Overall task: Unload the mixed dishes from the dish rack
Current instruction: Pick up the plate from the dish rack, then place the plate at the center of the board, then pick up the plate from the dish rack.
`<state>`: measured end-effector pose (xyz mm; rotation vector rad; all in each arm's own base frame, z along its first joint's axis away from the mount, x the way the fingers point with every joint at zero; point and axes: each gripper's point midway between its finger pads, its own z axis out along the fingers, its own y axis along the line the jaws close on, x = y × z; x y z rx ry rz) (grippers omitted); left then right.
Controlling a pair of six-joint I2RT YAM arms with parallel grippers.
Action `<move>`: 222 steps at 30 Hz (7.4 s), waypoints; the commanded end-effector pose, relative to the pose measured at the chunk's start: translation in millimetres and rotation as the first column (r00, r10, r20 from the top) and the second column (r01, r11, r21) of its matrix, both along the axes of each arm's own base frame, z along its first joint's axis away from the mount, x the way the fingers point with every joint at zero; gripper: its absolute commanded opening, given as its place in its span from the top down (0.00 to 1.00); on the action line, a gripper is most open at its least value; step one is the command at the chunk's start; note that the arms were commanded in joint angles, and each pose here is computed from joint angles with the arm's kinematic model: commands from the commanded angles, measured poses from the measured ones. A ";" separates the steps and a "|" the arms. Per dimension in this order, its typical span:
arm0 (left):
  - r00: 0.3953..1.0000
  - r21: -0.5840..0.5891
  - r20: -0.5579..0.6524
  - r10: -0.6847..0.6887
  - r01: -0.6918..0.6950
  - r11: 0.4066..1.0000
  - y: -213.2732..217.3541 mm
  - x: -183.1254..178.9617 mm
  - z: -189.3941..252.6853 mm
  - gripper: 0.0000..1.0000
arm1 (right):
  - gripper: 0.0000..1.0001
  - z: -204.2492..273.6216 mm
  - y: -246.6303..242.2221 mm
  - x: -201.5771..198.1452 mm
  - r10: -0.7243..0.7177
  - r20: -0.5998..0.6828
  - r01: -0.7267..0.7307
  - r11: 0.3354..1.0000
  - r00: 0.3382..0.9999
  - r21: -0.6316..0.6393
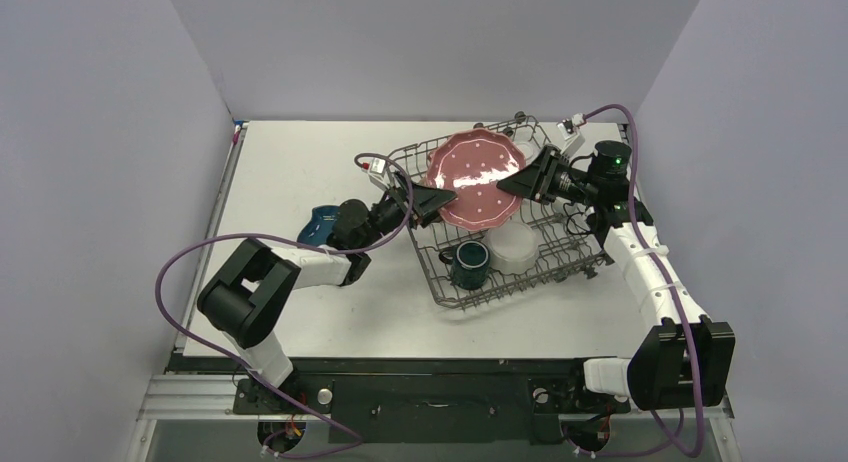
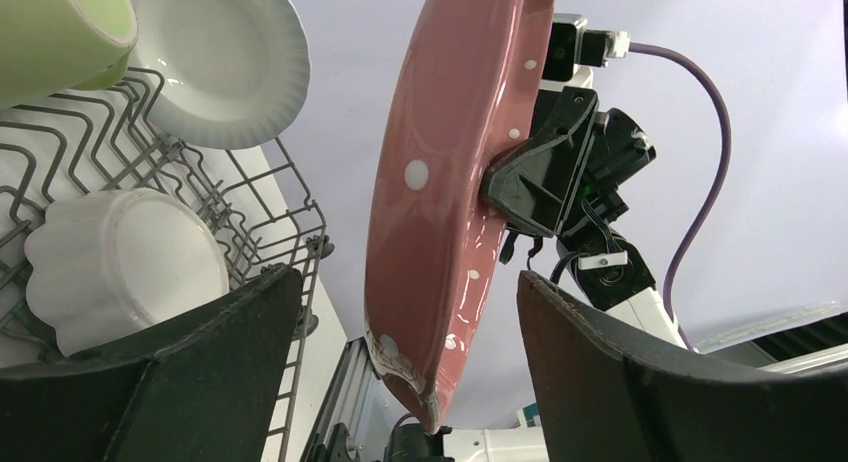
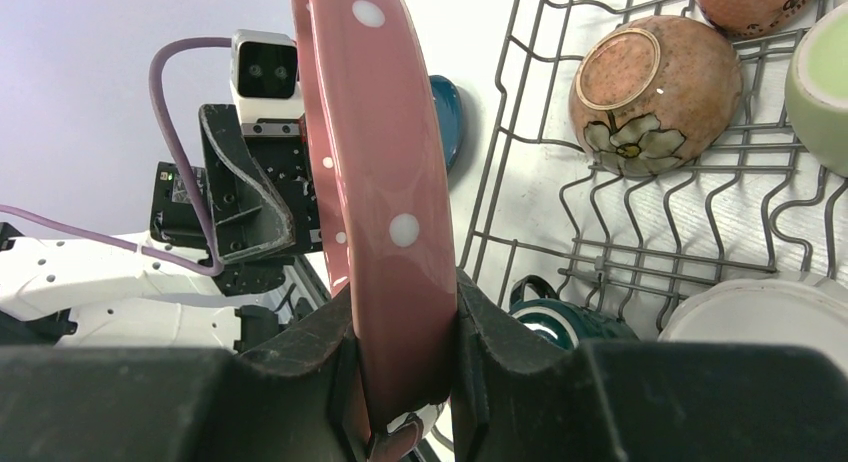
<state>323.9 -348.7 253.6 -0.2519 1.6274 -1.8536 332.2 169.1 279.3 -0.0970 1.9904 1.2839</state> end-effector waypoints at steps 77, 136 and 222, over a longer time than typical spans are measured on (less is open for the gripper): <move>0.994 -0.106 0.101 0.038 -0.028 0.994 21.4 0.6 33.6 0.48 | 1.00 55.9 39.7 -5.9 0.194 0.160 -0.212 0.972 0.968 0.106; 0.760 0.262 -0.156 0.631 -0.585 0.768 283.7 235.4 -70.1 1.00 | 0.10 0.2 -69.9 -31.6 0.083 0.394 0.060 0.940 0.915 -0.337; 0.922 0.345 0.055 0.383 -0.377 0.860 228.7 44.1 -19.3 0.04 | 1.00 1.0 -196.8 113.9 -0.204 0.386 0.420 0.157 0.900 -0.894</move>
